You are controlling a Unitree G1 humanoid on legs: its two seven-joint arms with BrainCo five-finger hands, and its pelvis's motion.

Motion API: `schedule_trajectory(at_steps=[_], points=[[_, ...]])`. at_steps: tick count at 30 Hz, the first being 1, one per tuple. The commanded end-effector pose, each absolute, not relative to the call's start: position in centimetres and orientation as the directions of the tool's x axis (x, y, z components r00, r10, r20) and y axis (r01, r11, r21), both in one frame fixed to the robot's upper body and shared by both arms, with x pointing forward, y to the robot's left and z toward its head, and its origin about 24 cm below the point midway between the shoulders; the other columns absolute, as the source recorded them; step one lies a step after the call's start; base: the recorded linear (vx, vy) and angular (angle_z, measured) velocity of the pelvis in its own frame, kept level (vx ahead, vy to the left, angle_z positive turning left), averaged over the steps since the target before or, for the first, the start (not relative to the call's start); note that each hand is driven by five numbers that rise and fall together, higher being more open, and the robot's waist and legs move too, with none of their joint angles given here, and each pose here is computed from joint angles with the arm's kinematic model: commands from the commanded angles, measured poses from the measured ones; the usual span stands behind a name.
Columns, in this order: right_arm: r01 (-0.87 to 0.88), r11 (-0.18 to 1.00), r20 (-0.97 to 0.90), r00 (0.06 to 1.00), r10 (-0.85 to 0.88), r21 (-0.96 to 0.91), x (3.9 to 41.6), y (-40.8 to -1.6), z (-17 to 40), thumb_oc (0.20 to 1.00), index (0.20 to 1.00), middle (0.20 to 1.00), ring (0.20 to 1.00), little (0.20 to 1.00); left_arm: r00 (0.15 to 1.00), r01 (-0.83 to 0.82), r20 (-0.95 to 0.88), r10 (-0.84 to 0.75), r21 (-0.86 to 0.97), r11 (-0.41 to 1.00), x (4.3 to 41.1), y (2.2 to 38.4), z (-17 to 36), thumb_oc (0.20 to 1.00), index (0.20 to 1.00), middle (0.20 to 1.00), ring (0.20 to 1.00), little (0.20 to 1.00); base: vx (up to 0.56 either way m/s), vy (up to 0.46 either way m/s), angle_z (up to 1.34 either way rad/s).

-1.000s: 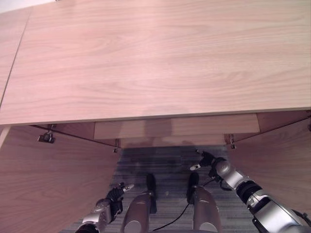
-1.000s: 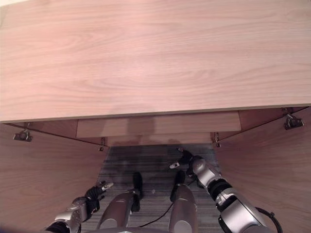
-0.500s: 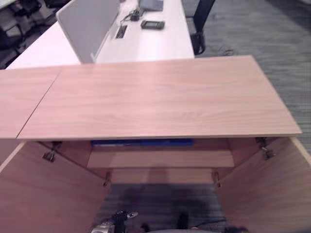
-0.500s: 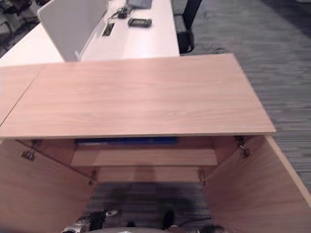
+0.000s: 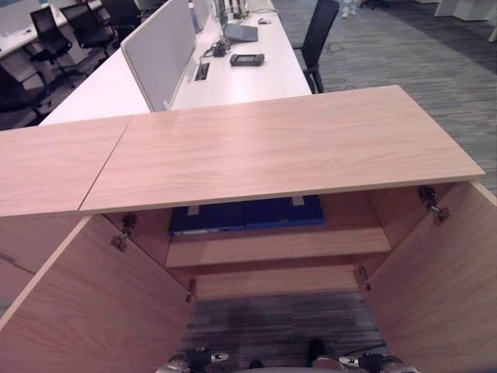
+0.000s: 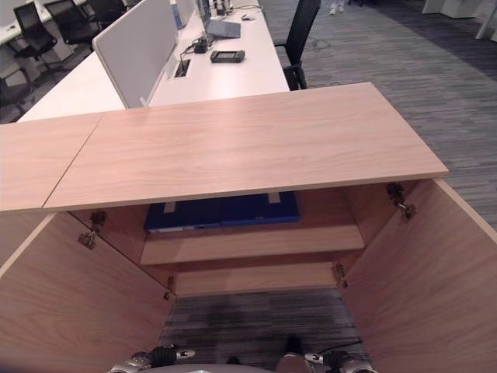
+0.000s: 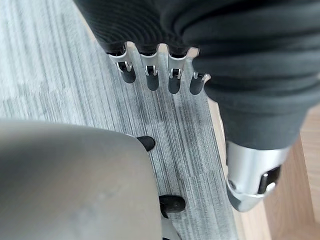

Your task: Put the empty folder in the office cabinet

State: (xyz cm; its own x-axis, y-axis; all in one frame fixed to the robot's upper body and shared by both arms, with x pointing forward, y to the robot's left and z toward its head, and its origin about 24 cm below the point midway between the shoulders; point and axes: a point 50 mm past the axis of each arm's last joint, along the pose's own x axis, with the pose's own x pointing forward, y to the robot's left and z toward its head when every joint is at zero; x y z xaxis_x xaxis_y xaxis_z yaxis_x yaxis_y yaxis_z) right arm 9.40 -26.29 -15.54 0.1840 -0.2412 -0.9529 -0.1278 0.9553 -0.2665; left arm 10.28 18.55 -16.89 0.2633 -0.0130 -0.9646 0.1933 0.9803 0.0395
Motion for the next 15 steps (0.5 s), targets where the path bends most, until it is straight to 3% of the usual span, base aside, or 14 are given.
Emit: schedule_trajectory(at_steps=[1,9,15], points=[[-0.093,0.955,-0.953,0.145,-0.267,-0.282,9.5,-26.6,-15.4,1.0,1.0,1.0,1.0,1.0,0.262,0.217,-0.965,-0.017,0.042,0.975,10.2,18.5,-16.9,1.0,1.0,1.0,1.0,1.0,-0.06,0.052,-0.02],[0.08,0.953,-0.949,0.095,-0.299,-0.292,7.4,-27.5,-15.5,1.0,1.0,1.0,1.0,1.0,0.151,0.104,-0.986,0.065,0.081,0.991,6.8,20.5,-17.4,1.0,1.0,1.0,1.0,1.0,-0.13,-0.004,-0.44],[0.137,0.954,-0.961,0.041,-0.275,-0.267,4.9,-26.3,-16.2,1.0,1.0,1.0,1.0,1.0,0.137,0.059,-0.979,0.15,0.159,0.985,6.4,22.1,-17.1,1.0,1.0,1.0,1.0,1.0,0.06,-0.112,-0.44]])
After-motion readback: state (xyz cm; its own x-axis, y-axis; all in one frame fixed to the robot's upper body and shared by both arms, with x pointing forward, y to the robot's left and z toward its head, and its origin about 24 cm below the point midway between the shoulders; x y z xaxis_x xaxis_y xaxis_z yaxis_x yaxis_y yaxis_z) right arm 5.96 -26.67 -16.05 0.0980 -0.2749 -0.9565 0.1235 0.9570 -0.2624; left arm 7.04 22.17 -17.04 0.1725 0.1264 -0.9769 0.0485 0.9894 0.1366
